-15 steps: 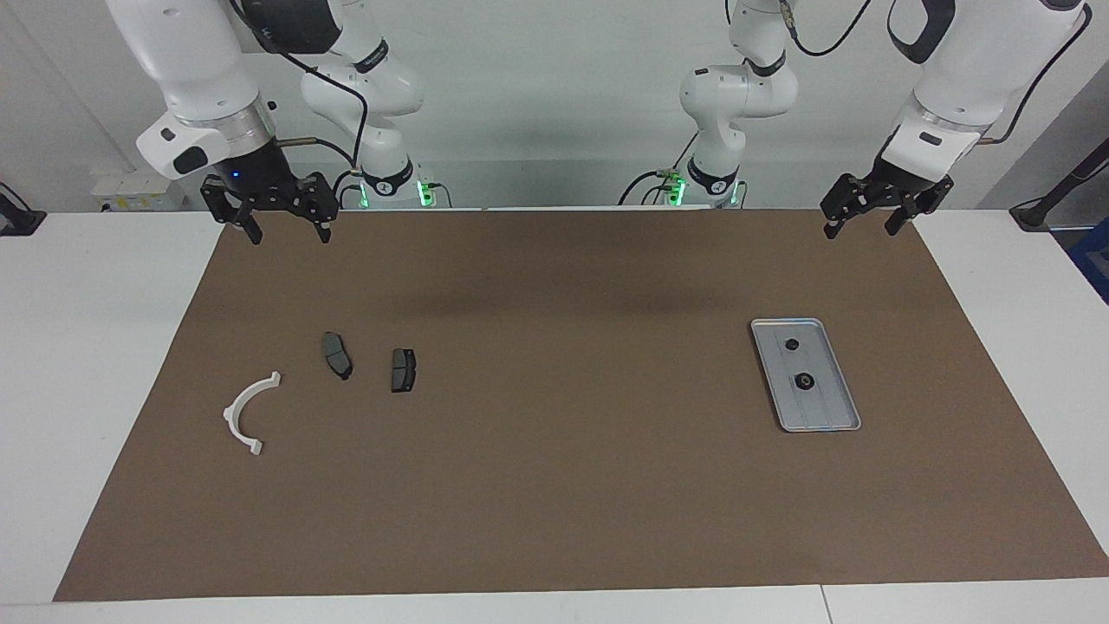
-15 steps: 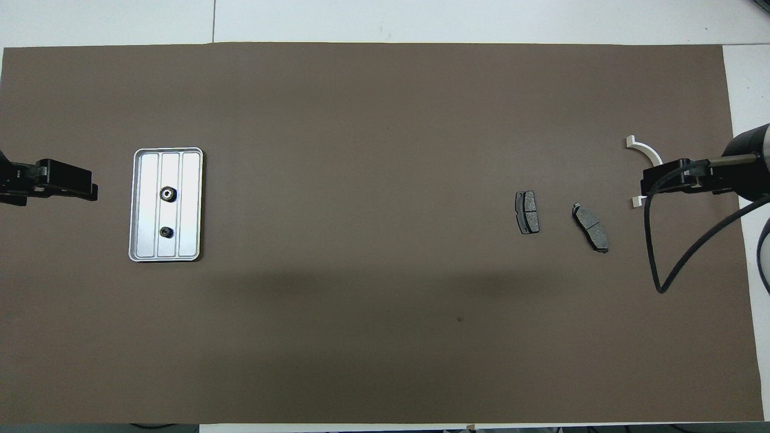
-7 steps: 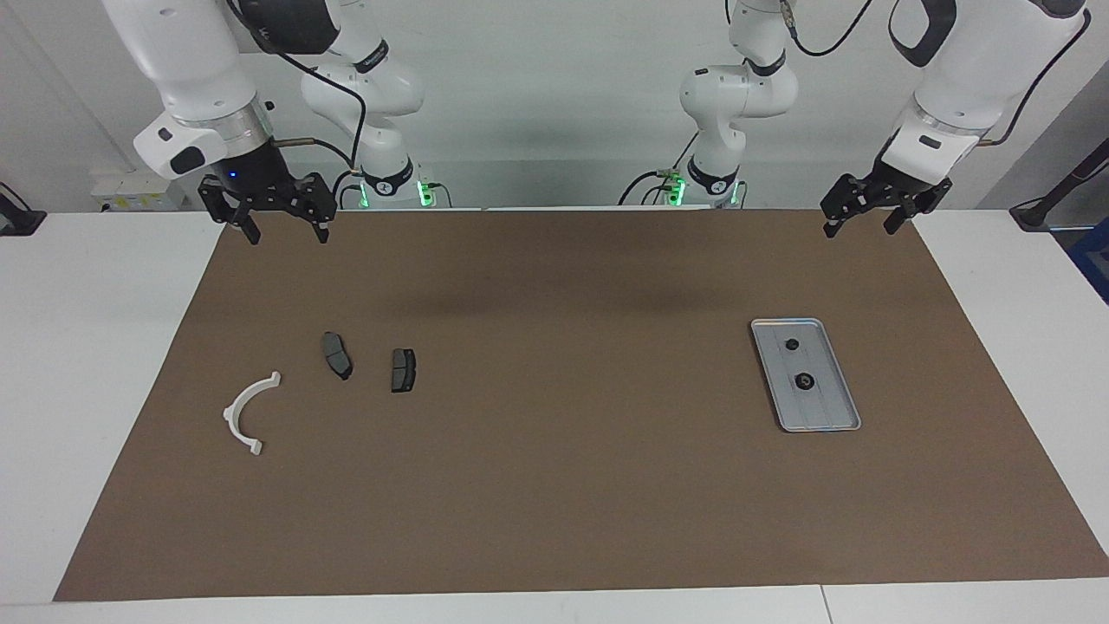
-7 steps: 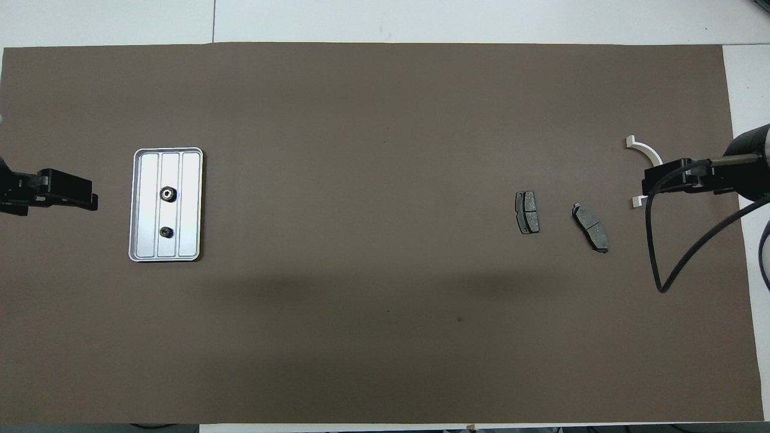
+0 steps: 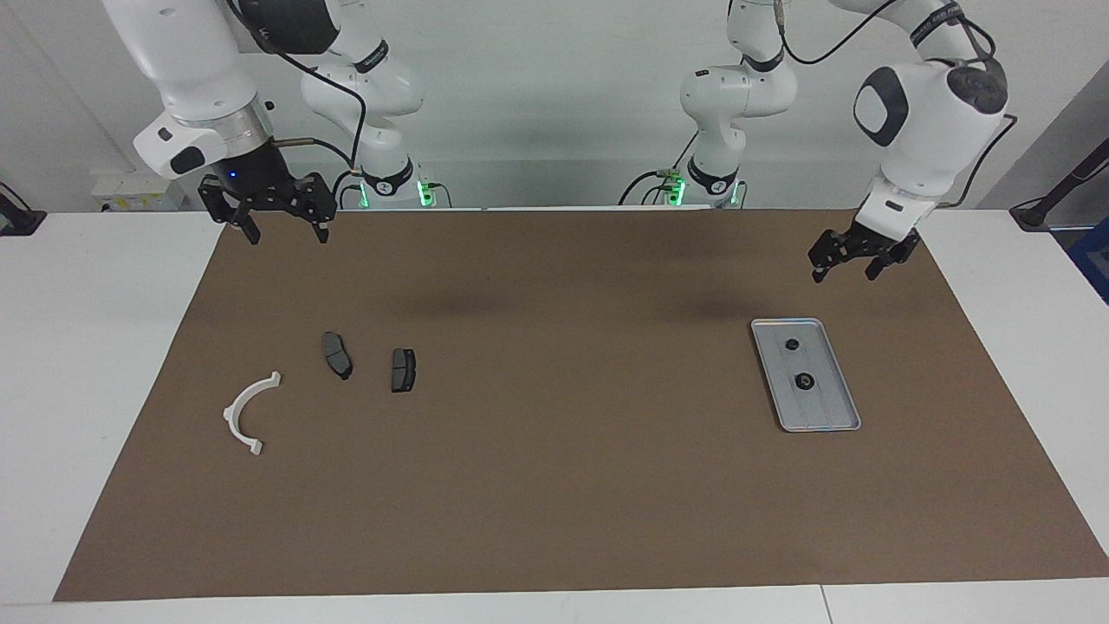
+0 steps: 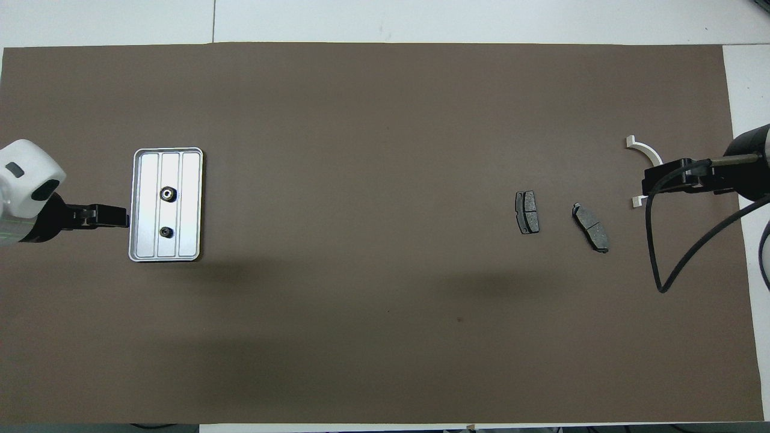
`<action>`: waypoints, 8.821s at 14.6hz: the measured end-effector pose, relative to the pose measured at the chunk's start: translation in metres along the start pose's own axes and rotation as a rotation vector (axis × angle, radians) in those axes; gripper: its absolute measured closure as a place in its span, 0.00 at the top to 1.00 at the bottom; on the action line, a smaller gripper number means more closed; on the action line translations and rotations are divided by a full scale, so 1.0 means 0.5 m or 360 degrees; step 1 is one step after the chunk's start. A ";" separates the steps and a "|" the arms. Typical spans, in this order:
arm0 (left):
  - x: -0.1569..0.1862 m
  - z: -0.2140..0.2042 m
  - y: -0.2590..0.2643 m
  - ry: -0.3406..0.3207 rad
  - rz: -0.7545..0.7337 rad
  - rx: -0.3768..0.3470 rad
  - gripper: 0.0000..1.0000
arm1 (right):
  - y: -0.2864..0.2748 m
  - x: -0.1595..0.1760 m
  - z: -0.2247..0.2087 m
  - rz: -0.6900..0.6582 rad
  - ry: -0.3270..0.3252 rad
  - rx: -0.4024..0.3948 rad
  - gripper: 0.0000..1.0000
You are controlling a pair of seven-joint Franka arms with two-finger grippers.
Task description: Place bearing gear from tray to pile
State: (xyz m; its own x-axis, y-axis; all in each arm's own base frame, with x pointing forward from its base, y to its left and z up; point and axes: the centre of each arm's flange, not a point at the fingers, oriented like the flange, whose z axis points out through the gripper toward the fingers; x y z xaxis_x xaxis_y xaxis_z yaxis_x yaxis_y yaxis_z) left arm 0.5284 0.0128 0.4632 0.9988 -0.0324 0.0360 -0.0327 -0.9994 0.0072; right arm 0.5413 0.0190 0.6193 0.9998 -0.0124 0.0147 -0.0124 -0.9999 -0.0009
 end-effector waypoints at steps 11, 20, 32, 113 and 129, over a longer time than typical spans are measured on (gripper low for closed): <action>0.035 0.239 -0.020 0.0015 -0.0005 0.0012 1.00 | -0.008 0.008 -0.007 -0.0011 0.0061 0.0003 1.00; -0.003 0.315 -0.018 -0.0079 0.0011 0.0005 0.95 | -0.008 0.008 -0.007 -0.0010 0.0061 0.0003 1.00; -0.006 0.321 0.025 -0.0058 -0.0009 0.0004 0.24 | -0.007 0.008 -0.003 -0.0010 0.0056 0.0003 1.00; 0.078 0.098 0.604 -0.0099 -0.0365 -0.0002 0.35 | -0.112 0.291 0.335 -0.0129 -0.0153 -0.0120 0.24; -0.018 0.341 0.817 0.0023 -0.0516 -0.0058 0.35 | 0.037 0.313 0.666 -0.0209 0.0045 -0.0084 0.24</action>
State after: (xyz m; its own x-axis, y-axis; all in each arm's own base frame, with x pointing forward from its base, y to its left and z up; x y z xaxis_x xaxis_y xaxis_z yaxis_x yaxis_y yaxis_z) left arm 0.5123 -0.3966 0.2956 0.9568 0.2880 0.0400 0.2856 -0.9567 0.0567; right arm 0.7025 -0.0013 0.2886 0.9921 0.1191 0.0397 0.1168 -0.9916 0.0555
